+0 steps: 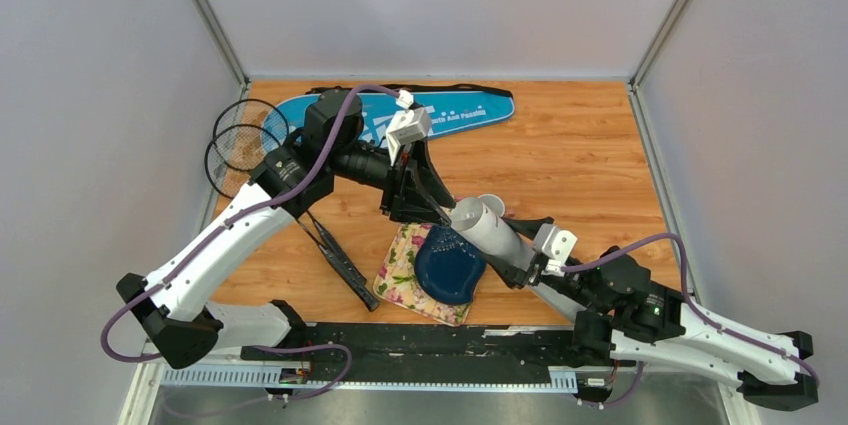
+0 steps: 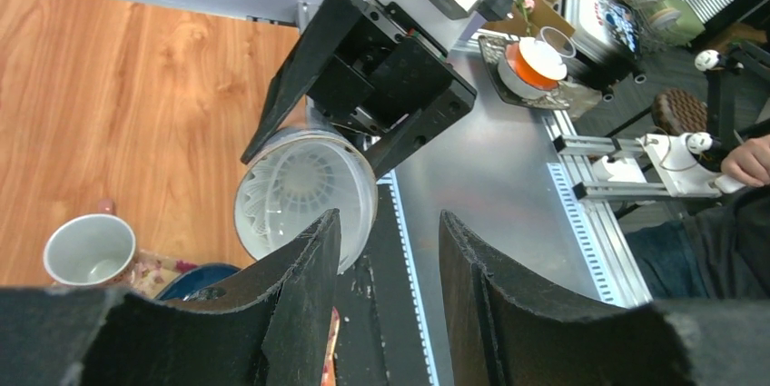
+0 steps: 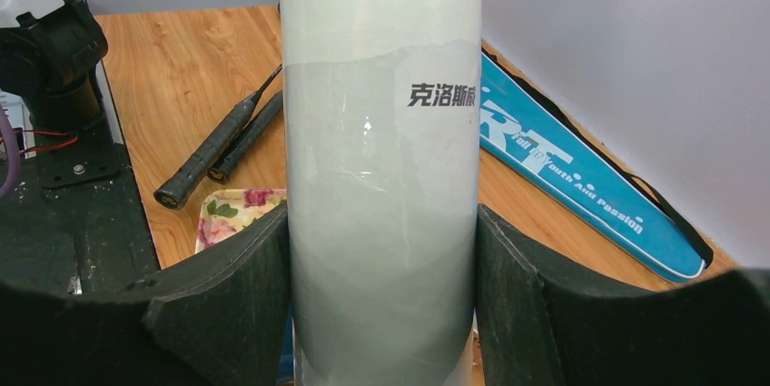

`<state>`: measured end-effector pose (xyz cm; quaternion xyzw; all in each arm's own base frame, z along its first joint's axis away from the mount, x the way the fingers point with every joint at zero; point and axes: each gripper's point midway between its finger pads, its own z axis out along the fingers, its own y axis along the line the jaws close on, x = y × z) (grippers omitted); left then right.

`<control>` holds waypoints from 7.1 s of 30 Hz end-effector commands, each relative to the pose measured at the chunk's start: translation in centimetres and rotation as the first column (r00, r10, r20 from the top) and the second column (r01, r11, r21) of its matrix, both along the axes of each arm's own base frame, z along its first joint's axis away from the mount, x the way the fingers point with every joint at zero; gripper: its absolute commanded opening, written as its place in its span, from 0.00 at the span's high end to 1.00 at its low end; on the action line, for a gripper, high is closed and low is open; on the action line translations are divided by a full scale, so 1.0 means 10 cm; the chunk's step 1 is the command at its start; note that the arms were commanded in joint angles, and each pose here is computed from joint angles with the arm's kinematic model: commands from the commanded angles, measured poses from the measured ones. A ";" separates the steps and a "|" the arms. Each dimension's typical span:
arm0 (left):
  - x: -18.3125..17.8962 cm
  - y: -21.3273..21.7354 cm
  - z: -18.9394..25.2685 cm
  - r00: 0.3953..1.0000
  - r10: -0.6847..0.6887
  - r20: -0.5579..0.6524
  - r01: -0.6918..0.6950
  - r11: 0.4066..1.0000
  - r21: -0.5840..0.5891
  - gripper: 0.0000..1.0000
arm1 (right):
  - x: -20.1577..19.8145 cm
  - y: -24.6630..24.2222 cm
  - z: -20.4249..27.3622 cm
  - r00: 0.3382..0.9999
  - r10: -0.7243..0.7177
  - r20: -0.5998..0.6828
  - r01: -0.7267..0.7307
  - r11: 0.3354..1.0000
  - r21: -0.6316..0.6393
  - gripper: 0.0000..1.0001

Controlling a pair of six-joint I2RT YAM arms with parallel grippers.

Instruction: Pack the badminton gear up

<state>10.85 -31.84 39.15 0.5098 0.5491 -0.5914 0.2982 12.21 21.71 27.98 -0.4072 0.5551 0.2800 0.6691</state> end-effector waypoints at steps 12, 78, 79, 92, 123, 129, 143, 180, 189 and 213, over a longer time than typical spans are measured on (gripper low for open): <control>0.01 0.00 -0.01 1.000 -0.012 0.027 0.013 1.000 -0.011 0.55 | -0.02 -0.06 0.36 1.000 0.000 0.030 -0.003 0.996 0.094 0.80; -0.10 -0.17 -0.27 0.987 0.016 0.161 -0.039 0.989 0.144 0.93 | 0.01 -0.06 0.36 1.000 -0.016 0.023 0.014 0.995 0.099 0.80; -0.09 -0.17 -0.27 0.985 0.030 0.170 -0.056 0.987 0.149 0.96 | 0.00 -0.06 0.35 1.000 -0.013 0.023 0.011 0.995 0.098 0.80; 0.25 0.11 0.42 0.851 0.437 0.293 -0.415 0.899 -0.137 1.00 | 0.16 -0.07 0.30 0.992 -0.102 0.077 0.092 0.989 0.118 0.82; 0.09 -0.14 0.04 0.888 0.364 0.283 -0.318 0.928 -0.195 1.00 | 0.31 0.01 0.44 0.972 -0.173 0.158 0.155 0.981 0.118 0.82; 0.11 -0.18 -0.02 0.892 0.350 0.286 -0.312 0.934 -0.173 1.00 | 0.30 0.01 0.46 0.974 -0.165 0.156 0.147 0.982 0.120 0.82; 0.03 -0.25 -0.14 0.893 0.307 0.330 -0.292 0.952 -0.094 1.00 | 0.28 -0.01 0.49 0.975 -0.157 0.160 0.138 0.983 0.123 0.82; -0.12 -0.27 -0.45 0.941 0.100 0.322 -0.163 0.972 0.172 0.93 | 0.17 -0.02 0.52 0.984 -0.102 0.145 0.082 0.987 0.141 0.82; -0.14 -0.20 -0.34 0.931 0.103 0.350 -0.166 0.974 0.156 0.68 | 0.15 -0.01 0.48 0.987 -0.088 0.134 0.071 0.989 0.130 0.82; -0.04 -0.37 0.06 0.922 0.190 0.337 -0.206 0.978 0.013 0.18 | 0.09 0.02 0.48 0.992 -0.050 0.116 0.034 0.990 0.136 0.82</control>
